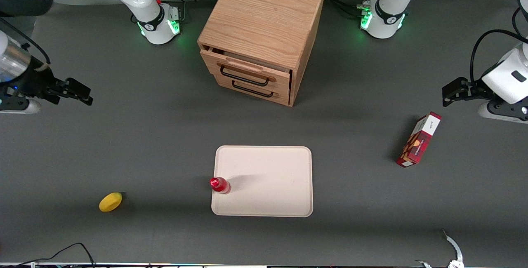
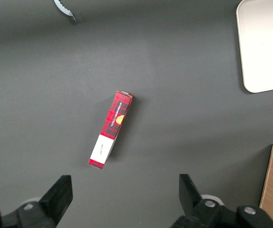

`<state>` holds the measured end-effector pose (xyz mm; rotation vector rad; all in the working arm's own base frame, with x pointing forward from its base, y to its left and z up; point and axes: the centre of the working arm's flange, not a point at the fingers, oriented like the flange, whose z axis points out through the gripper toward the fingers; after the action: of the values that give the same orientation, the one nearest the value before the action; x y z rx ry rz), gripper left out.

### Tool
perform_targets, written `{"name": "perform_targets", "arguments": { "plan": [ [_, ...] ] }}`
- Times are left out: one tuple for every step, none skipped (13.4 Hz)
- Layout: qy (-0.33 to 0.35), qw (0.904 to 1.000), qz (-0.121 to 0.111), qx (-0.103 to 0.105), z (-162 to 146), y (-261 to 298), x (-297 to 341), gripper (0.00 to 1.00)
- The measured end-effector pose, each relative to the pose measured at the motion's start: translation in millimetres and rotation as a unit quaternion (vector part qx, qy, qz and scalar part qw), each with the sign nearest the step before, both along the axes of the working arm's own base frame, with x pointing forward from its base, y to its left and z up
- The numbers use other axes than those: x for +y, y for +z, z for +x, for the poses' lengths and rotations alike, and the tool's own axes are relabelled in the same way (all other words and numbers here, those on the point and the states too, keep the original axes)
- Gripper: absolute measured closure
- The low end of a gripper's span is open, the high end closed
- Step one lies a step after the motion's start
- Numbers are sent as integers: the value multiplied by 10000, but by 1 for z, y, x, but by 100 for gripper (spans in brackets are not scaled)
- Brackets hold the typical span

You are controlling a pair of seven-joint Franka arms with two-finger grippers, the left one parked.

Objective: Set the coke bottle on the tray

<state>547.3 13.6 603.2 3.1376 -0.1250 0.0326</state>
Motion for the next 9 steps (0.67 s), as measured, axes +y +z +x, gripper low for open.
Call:
{"name": "perform_targets", "arguments": {
  "plan": [
    [5, 10000, -4, 12, -5, 8, -5, 0],
    [6, 10000, -6, 2, -9, 19, -7, 0],
    [10, 10000, -7, -19, -12, 30, -7, 0],
    [15, 10000, -7, -81, -15, 43, -6, 0],
    [16, 9998, -7, -175, -16, 57, -6, 0],
    [15, 9996, -6, -273, -18, 69, -6, 0],
    [23, 9994, -5, -348, -18, 79, -6, 0],
    [57, 9994, -4, -350, -19, 83, -3, 0],
    [106, 9994, -1, -330, -18, 83, 2, 0]
  ]
}}
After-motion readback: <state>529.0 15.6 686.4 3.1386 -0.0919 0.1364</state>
